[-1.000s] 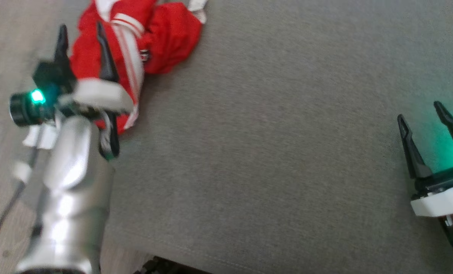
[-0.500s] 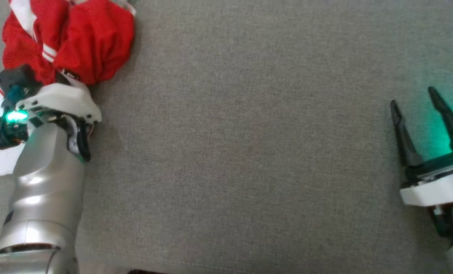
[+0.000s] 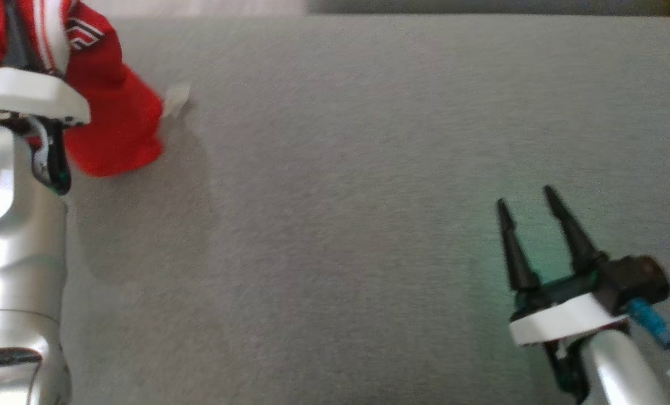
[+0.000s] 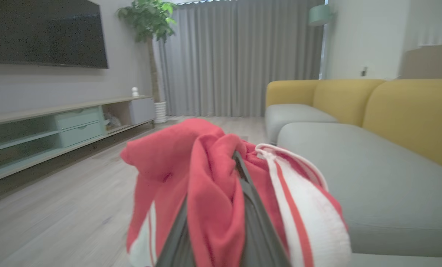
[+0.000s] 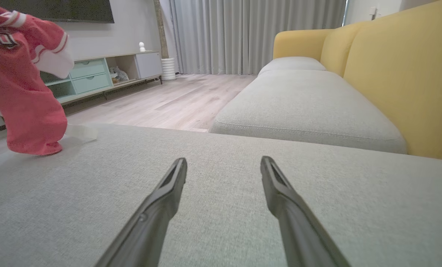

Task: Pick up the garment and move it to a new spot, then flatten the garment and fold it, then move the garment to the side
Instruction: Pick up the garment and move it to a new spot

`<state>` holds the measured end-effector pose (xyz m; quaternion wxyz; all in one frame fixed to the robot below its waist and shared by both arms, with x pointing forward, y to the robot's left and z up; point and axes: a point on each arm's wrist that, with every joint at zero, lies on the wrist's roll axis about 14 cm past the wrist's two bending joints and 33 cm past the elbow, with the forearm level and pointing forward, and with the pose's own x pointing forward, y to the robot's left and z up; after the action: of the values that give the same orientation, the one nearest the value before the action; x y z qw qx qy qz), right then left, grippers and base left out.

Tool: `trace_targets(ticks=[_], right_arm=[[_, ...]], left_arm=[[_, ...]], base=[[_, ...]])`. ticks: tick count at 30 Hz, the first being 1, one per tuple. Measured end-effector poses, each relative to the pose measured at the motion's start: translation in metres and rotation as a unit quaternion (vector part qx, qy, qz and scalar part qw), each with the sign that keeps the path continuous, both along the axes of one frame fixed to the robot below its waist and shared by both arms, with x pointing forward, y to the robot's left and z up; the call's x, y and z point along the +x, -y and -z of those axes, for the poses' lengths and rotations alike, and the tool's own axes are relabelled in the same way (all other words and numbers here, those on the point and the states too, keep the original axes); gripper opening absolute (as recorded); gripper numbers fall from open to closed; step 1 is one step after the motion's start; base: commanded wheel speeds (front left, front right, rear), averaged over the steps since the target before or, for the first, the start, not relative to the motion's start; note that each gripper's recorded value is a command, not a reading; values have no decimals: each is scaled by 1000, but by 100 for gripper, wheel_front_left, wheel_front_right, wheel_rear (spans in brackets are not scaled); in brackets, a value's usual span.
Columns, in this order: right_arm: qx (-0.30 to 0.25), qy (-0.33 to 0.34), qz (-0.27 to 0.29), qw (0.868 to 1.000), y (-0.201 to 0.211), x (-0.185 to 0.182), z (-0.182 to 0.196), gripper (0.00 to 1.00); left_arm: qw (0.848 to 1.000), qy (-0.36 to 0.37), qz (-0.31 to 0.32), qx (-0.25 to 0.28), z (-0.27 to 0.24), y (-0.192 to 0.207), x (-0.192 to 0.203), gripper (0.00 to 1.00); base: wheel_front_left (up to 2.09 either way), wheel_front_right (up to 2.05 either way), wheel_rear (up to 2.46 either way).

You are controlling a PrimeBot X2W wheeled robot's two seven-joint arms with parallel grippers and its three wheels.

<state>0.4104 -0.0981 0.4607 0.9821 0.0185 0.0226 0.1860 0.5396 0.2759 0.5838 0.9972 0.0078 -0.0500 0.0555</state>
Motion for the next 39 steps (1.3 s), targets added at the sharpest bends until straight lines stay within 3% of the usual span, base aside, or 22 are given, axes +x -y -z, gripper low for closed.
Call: trace_targets(ticks=[6,9,13,21,25,26,27,28,32,36,39], right_arm=[[2,5,50,999,27,-45,-12,100],[2,15,89,996,50,-61,-19,100],[2,25,139,990,77,-79,-27,100],[6,4,195,981,103,-98,-18,100],[10,-15,195,981,99,-94,-7,100],[11,-20,193,981,97,-92,-5,100],[11,-24,191,981,96,-90,-2,100],[11,-26,190,981,95,-89,-1,100],[11,-24,184,983,93,-83,-2,100],[15,-16,177,984,90,-81,-6,100],[19,-13,168,985,85,-83,-7,100]], left_arm=[[990,53,129,-13,-49,106,10,0],[978,48,200,-35,-51,168,5,0],[957,31,289,-26,-40,244,-9,0],[901,-23,433,-8,35,361,-60,0],[885,-86,458,-18,95,376,-85,0],[881,-103,462,-14,115,375,-94,4],[878,-117,465,-3,131,374,-102,45],[877,-131,463,8,146,372,-108,100],[890,-136,436,8,155,360,-117,100],[918,-72,390,-21,113,344,-123,100],[937,-66,341,-36,109,314,-140,100]], base=[[0,0,0],[0,0,0],[0,0,0],[0,0,0],[0,0,0],[0,0,0],[0,0,0],[0,0,0],[0,0,0],[0,0,0],[0,0,0]])
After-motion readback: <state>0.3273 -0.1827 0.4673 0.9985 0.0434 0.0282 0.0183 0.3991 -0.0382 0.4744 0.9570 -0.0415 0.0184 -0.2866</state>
